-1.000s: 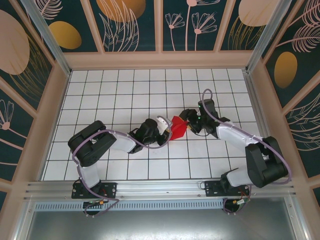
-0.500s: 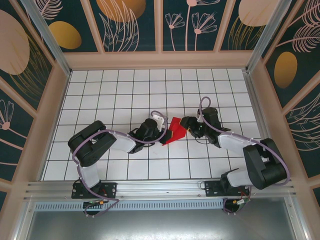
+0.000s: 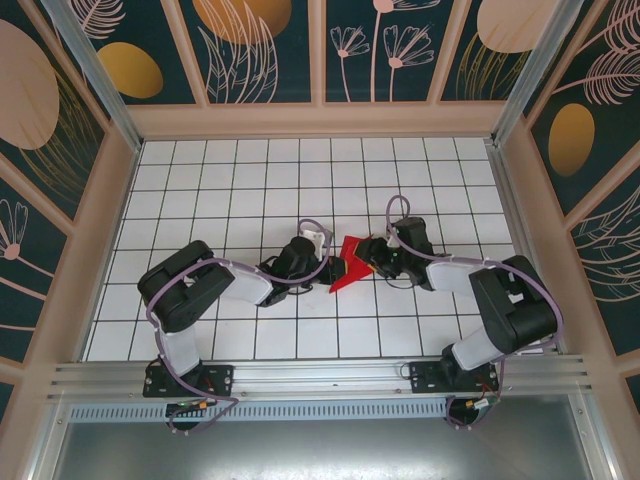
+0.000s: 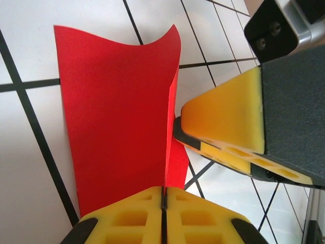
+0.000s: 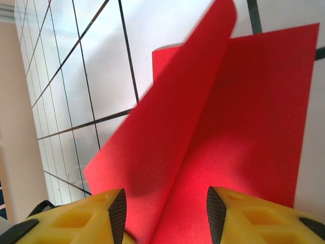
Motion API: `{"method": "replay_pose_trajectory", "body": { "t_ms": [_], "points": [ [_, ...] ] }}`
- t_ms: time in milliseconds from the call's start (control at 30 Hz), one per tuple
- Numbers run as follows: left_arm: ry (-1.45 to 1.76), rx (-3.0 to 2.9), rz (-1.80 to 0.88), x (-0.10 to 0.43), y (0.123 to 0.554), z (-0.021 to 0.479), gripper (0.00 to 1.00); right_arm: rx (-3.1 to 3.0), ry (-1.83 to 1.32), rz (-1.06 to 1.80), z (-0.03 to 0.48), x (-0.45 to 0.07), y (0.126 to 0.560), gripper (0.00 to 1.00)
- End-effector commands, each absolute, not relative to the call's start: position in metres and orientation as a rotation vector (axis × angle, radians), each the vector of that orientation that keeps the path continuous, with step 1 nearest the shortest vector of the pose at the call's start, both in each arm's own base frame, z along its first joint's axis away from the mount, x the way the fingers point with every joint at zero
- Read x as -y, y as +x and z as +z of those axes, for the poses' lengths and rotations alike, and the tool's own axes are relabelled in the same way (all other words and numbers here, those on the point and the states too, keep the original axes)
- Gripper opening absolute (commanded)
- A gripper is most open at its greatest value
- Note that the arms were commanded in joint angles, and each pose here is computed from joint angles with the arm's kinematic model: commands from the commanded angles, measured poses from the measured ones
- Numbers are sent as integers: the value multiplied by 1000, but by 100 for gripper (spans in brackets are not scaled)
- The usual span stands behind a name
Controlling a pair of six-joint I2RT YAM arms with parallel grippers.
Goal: Fold a paper plane with a square sheet of paper (pick it up from the middle)
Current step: Fourth fold the wing at the center of the table.
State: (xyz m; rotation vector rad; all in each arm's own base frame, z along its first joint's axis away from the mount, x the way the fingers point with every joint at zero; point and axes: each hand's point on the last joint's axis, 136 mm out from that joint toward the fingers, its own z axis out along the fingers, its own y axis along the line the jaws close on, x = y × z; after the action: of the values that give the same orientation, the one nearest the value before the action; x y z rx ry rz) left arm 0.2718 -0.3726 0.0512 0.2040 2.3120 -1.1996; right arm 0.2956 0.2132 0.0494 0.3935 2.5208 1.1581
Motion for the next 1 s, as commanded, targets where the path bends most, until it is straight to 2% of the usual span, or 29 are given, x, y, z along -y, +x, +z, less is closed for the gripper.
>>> {"method": "replay_pose_trajectory", "body": {
  "t_ms": [0, 400, 633, 967],
  "points": [
    [190, -2347, -1246, 380, 269, 49, 10, -2489, 305, 1194, 59, -225, 304, 48],
    [170, -2390, -1302, 382, 269, 44, 11, -2582, 323, 1105, 35, -223, 302, 47],
    [166, -2424, -1297, 379, 269, 36, 18, -2651, 341, 1014, 18, -221, 299, 46],
    [111, -2377, -1262, 353, 277, 61, 32, -2754, 408, 839, -5, -210, 292, 45]
  ]
}}
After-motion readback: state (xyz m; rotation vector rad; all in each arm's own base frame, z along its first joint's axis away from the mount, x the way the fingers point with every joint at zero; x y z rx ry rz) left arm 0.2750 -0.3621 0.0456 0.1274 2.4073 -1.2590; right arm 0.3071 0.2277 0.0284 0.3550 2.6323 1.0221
